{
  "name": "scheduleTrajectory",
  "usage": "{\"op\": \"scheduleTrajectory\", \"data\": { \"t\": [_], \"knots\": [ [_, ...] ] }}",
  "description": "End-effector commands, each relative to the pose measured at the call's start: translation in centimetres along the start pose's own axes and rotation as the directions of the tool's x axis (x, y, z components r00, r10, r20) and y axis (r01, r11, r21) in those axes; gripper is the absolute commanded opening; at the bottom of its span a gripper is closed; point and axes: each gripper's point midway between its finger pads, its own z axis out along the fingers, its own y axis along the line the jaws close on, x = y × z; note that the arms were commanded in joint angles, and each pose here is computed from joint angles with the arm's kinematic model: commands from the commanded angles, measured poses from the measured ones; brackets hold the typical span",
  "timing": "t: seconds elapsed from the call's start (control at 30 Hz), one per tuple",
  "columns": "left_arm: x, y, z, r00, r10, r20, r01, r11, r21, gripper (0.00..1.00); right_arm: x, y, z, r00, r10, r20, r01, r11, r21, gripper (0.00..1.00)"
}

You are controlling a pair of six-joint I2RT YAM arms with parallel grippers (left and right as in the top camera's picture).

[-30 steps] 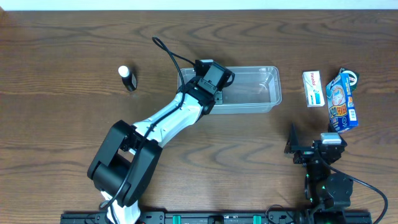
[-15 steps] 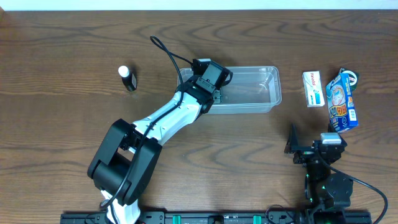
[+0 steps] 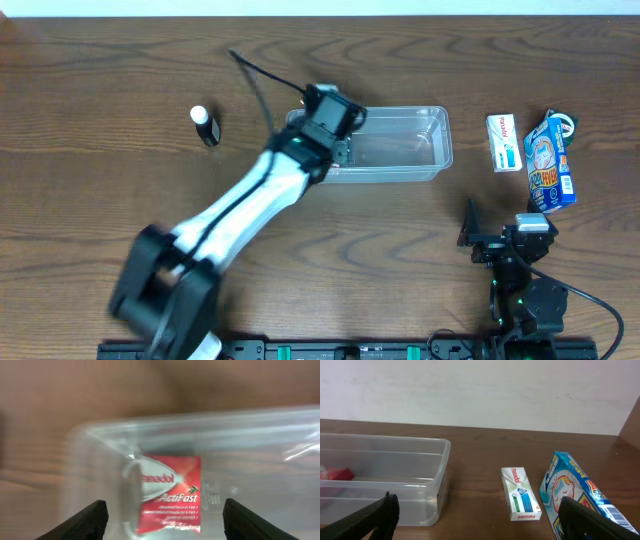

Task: Pack container
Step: 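Open the left gripper and lift away from the container, then lower the left gripper onto the dark bottle and grasp it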

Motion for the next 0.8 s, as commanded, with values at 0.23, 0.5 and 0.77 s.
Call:
{"op": "scheduleTrajectory", "data": {
  "t": [0.23, 0.5, 0.77],
  "knots": [
    [-7.8, 14.8, -8.8, 0.963, -0.153, 0.220, 0.195, 0.963, -0.184, 0.83, 0.1, -0.3, 0.0, 1.000, -0.007, -0.001, 0.007, 1.000, 0.014, 0.99],
    [-6.4, 20.4, -5.1, 0.993, -0.078, 0.087, 0.096, 0.968, -0.233, 0.98, 0.1, -0.3, 0.0, 1.000, -0.007, -0.001, 0.007, 1.000, 0.014, 0.99],
    [-4.7, 22.1, -0.2, 0.999, -0.051, -0.015, 0.047, 0.981, -0.187, 0.98, 0.1, -0.3, 0.0, 1.000, -0.007, -0.001, 0.007, 1.000, 0.014, 0.99]
  ]
}}
